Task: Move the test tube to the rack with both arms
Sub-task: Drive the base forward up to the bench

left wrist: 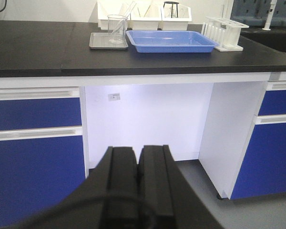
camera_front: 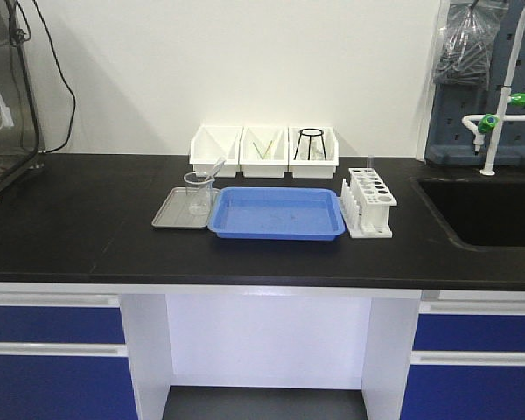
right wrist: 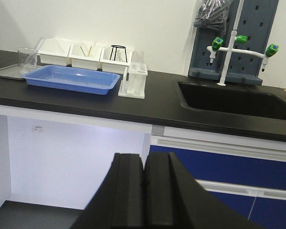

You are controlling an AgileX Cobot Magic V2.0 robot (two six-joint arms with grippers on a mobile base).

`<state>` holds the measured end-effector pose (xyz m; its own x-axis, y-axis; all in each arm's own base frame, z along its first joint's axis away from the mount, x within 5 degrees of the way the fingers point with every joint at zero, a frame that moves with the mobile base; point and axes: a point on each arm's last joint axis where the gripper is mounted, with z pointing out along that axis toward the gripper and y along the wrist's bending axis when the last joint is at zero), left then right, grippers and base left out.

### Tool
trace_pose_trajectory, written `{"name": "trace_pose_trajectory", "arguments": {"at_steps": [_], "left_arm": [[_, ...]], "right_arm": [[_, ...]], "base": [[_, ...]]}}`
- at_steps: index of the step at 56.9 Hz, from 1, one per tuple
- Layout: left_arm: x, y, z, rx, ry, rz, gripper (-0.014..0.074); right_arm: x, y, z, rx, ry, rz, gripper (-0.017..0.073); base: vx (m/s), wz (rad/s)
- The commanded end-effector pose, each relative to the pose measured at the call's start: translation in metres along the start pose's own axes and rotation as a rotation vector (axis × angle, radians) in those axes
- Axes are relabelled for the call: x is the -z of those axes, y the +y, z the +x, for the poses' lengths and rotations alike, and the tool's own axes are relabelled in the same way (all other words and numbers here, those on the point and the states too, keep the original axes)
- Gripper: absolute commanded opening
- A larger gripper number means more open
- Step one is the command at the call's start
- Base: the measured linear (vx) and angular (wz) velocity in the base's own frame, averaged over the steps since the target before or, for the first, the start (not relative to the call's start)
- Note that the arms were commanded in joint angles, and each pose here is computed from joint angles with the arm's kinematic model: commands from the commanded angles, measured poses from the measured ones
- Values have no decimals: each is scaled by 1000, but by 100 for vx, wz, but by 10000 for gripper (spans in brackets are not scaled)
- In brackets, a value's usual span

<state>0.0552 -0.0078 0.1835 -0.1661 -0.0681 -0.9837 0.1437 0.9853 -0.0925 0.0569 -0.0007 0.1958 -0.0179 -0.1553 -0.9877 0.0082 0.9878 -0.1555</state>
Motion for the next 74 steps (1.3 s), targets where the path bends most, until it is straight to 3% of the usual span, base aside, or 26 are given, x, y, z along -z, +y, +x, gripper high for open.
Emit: {"name": "trace_pose_trajectory", "arguments": {"at_steps": [1,74], "left_arm": [[4,-3,-18,11,-127,23,-7],[4,-3,-18,11,-127,23,-7]], "right_arm": [[0,0,-2,15,-73,9,-7],[0,0,-2,16,-73,9,-7]], "base": [[26,1],[39,-3]]}}
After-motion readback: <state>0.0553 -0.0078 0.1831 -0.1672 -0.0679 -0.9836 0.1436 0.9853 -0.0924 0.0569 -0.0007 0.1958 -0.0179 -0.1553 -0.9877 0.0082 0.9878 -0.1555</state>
